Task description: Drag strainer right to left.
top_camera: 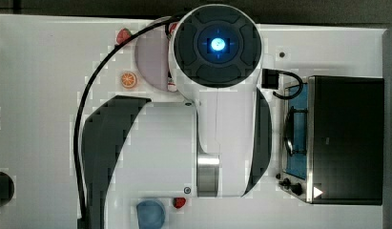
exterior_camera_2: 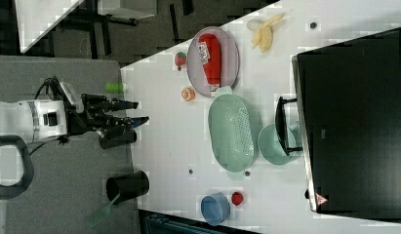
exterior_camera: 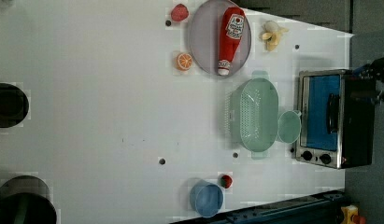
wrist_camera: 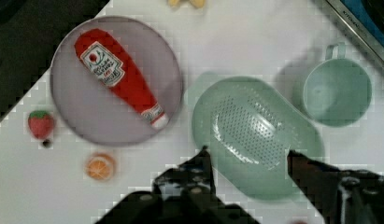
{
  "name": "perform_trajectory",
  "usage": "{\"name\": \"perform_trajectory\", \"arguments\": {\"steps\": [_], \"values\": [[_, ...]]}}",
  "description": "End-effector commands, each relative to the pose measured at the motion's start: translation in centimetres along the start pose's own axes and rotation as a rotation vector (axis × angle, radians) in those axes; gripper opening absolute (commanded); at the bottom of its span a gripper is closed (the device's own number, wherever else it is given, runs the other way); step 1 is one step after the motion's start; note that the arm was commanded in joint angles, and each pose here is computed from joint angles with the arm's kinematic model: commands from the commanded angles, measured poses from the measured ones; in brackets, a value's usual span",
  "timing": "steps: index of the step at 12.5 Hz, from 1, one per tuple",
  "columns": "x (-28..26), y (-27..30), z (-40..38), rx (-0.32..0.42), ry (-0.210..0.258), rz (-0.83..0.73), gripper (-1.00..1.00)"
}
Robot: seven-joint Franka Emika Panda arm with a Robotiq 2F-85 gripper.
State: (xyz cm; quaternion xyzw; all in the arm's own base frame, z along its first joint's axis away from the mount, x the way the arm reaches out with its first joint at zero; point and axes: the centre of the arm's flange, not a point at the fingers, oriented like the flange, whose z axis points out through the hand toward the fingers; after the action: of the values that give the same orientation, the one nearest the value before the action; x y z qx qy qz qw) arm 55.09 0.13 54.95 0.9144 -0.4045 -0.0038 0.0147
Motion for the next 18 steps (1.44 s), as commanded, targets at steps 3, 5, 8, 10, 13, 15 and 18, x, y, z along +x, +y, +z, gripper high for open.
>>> {"name": "perform_trajectory", "arguments": {"steps": [3,5,8,10,13,15,18], "values": [[-10.7,15.2,-8.9,0.014,0.000,0.159,0.99],[-10.0,14.4,-7.2,-0.003,-0.014,0.158,1.00],[-7.9,11.9,-1.8,-0.027,-0.033,0.163,1.00],[-6.3,10.1,3.1,-0.034,-0.037,0.165,1.00],[-4.5,7.8,10.9,-0.037,-0.039,0.169,1.00],[-3.5,6.5,15.8,-0.031,-0.032,0.204,1.00],[-2.7,4.9,22.6,-0.034,-0.030,0.347,1.00]]}}
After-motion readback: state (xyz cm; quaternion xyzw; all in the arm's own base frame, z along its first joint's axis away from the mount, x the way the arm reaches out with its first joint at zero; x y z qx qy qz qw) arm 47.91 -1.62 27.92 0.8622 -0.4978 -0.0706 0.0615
